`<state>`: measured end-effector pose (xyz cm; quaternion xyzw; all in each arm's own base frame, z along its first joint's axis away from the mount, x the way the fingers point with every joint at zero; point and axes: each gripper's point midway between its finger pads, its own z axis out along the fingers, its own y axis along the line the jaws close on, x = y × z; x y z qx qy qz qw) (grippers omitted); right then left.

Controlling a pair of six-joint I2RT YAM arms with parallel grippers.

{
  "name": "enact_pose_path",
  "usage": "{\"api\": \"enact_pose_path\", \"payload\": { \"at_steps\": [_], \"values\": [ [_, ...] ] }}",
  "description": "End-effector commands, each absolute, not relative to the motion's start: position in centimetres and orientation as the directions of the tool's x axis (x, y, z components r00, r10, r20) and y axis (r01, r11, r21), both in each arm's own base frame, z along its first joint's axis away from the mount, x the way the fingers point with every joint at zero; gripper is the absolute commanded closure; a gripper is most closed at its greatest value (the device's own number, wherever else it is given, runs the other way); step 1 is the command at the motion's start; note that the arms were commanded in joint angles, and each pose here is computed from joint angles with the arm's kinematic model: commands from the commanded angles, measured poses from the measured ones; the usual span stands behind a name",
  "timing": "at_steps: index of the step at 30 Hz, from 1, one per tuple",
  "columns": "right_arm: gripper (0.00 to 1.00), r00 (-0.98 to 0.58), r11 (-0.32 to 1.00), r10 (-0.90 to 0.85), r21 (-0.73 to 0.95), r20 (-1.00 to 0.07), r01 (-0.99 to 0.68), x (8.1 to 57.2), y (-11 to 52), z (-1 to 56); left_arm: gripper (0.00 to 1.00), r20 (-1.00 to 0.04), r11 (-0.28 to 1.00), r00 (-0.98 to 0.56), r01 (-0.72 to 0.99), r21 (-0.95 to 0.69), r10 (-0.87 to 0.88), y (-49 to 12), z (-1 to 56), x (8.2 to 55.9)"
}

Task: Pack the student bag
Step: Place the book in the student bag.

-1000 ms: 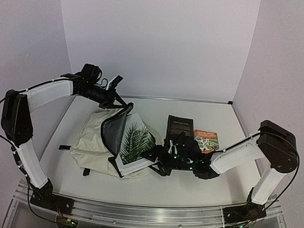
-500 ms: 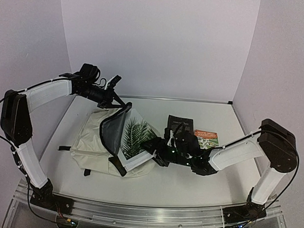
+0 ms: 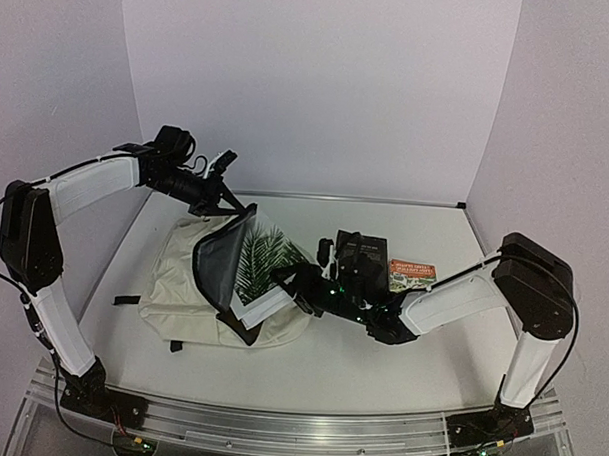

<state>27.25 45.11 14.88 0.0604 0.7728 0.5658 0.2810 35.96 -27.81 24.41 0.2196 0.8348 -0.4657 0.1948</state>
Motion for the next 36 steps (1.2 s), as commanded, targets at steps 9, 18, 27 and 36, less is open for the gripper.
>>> {"api": "enact_pose_path", "payload": {
  "at_steps": [9, 18, 27, 36],
  "values": [
    [0.72, -0.822, 0.252, 0.416, 0.918, -0.388, -0.306, 27.2, 40.5, 22.9, 1.00, -0.677, 0.369, -0.702, 0.703, -0.608, 0.222, -25.2, 36.3, 32.0],
    [0.73, -0.887, 0.273, 0.124, 0.874, -0.446, -0.401, 23.9, 41.6, 23.3, 1.00, -0.656, 0.315, -0.695, 0.718, -0.620, 0.293, -24.8, 37.2, 30.0],
    [0.73, -0.874, 0.193, -0.109, 0.852, -0.473, -0.486, 20.1, 42.9, 21.9, 1.00, -0.611, 0.289, -0.734, 0.679, -0.675, 0.296, -25.8, 35.8, 31.1],
    [0.72, -0.836, 0.090, -0.154, 0.835, -0.527, -0.543, 18.3, 44.0, 23.4, 1.00, -0.605, 0.225, -0.674, 0.726, -0.650, 0.425, -32.4, 32.0, 32.4]
  ]
}}
